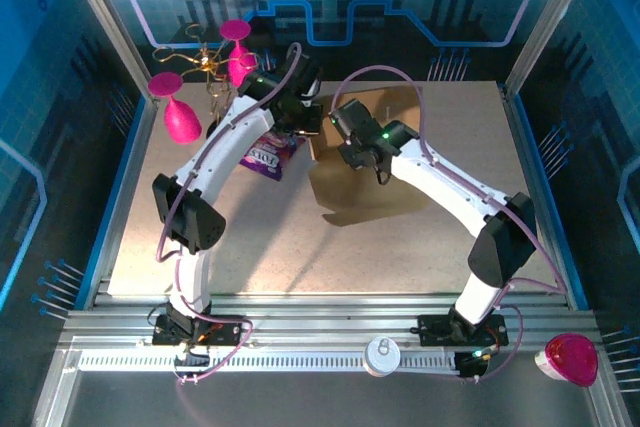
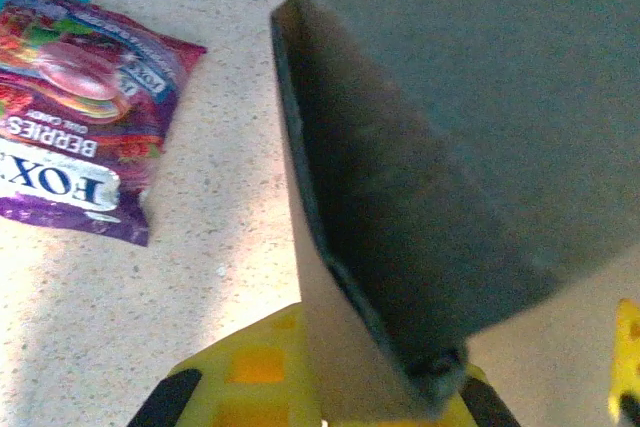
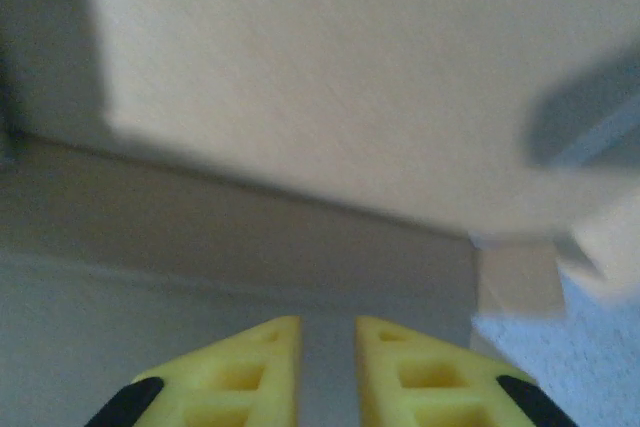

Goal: Fold the paper box

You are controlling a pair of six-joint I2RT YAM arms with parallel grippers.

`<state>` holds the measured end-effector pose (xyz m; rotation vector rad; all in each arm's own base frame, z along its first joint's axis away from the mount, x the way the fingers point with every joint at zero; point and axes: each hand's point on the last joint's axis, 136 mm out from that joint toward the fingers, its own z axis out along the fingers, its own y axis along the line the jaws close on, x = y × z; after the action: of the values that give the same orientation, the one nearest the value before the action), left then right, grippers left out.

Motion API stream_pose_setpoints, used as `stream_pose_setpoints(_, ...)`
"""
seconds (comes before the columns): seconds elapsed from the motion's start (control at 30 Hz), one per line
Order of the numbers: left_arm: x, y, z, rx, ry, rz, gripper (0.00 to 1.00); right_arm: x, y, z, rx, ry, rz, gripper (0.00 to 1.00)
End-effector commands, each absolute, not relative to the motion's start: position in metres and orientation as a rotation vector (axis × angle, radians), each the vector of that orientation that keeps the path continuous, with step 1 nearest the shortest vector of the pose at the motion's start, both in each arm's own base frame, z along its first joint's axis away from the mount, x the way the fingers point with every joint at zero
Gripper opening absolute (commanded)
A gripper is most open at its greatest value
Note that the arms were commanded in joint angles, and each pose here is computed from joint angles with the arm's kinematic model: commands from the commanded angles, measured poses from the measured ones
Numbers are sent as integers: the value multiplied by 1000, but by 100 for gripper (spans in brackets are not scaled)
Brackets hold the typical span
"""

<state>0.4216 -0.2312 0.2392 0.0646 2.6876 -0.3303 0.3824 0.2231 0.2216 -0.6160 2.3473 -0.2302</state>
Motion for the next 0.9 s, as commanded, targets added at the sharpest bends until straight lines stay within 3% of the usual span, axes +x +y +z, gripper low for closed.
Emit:
stream_pose_setpoints(0.0, 422, -239, 243, 107, 2667, -432, 0, 379, 238, 252, -659, 2293, -107, 36)
stream_pose_setpoints(0.17, 429, -232, 242, 91, 2651, -484, 0, 368, 226, 303, -551, 2326, 180, 60)
stream_pose_setpoints(0.3, 436, -230, 242, 82, 2633, -520, 0, 379, 197, 359, -322, 2209, 725, 67)
stream_pose_setpoints(0.47, 444, -226, 236, 65, 2650, -594, 0, 430, 111, 402, 62, 1937, 1046, 65)
stream_pose_setpoints(0.63, 457, -228, 237, 116, 2642, -730, 0, 484, 28, 373, 332, 1782, 1228, 57)
stream_pose_setpoints(0.87, 466, -224, 238, 183, 2635, -831, 0, 506, 48, 327, 102, 1864, 1424, 46)
